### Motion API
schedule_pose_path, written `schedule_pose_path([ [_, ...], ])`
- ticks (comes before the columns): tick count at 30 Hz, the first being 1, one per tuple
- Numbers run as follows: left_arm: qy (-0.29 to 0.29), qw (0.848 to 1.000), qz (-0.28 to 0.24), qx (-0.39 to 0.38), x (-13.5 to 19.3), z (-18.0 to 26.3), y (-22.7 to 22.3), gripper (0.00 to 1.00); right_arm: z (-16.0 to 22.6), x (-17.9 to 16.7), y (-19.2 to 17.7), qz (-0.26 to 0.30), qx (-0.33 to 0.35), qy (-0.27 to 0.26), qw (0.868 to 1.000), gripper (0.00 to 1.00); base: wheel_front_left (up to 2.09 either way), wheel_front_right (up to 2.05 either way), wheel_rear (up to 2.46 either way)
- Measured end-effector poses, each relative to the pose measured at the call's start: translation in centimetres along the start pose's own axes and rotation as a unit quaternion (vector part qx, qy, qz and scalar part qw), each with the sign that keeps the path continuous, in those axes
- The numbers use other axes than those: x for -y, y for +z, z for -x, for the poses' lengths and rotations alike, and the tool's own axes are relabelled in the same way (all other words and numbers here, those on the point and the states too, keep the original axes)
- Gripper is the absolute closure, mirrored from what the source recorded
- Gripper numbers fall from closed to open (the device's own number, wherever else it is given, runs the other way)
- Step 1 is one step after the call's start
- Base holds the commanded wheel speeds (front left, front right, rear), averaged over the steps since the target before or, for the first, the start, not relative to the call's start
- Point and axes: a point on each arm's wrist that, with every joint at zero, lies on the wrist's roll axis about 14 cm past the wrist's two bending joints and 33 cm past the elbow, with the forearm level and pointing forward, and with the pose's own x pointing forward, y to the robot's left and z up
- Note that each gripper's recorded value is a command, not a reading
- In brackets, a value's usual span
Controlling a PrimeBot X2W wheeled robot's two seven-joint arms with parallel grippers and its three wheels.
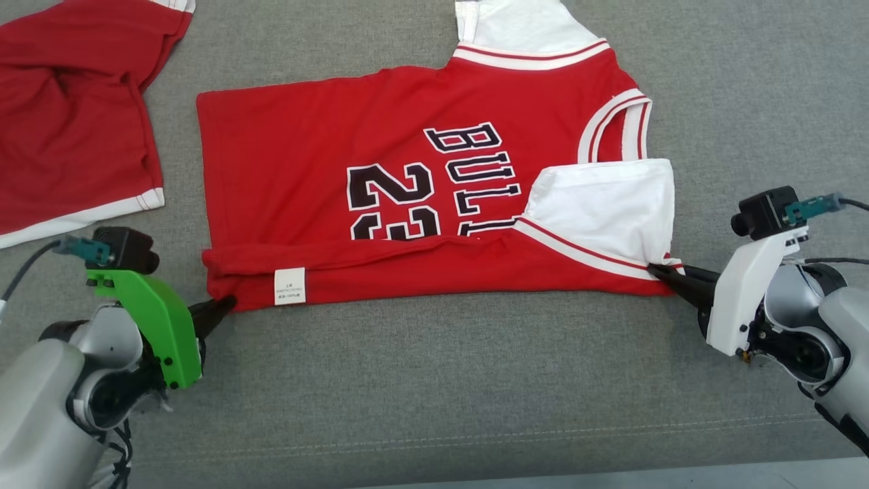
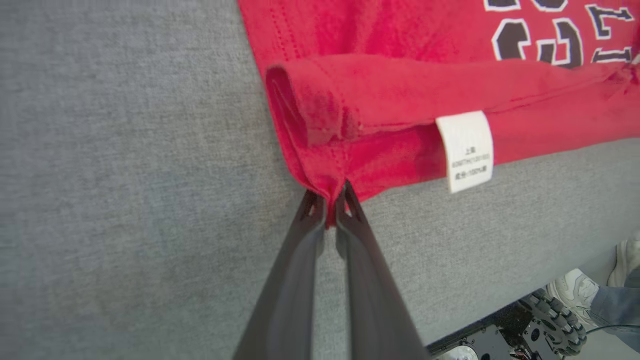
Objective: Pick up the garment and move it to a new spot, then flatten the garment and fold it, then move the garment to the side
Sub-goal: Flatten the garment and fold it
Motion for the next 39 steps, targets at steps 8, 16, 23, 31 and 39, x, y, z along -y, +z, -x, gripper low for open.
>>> schedule_pose_path([
  [8,-0.035,0.998,0.027,-0.035,1.2,1.4,2.8,1.0,1.7,-1.1,2.9,-0.036,-0.033,0.033,0.998,1.0,0.0,0.0,0.0],
  [16,-0.08,0.994,0.037,-0.068,3.5,2.3,4.4,1.0,3.8,-2.3,7.1,-0.044,-0.016,0.066,0.997,1.0,0.0,0.0,0.0],
  [23,-0.042,0.994,0.081,-0.062,0.8,3.8,6.3,1.0,5.1,-0.5,8.3,-0.076,-0.016,0.041,0.996,1.0,0.0,0.0,0.0],
  [31,-0.065,0.991,0.096,-0.064,1.7,3.9,6.6,1.0,5.0,-0.9,7.1,-0.101,-0.037,0.051,0.993,1.0,0.0,0.0,0.0],
  [39,-0.091,0.987,0.101,-0.09,2.8,4.0,3.7,1.0,5.1,-0.3,4.9,-0.121,-0.057,0.046,0.99,1.0,0.0,0.0,0.0],
])
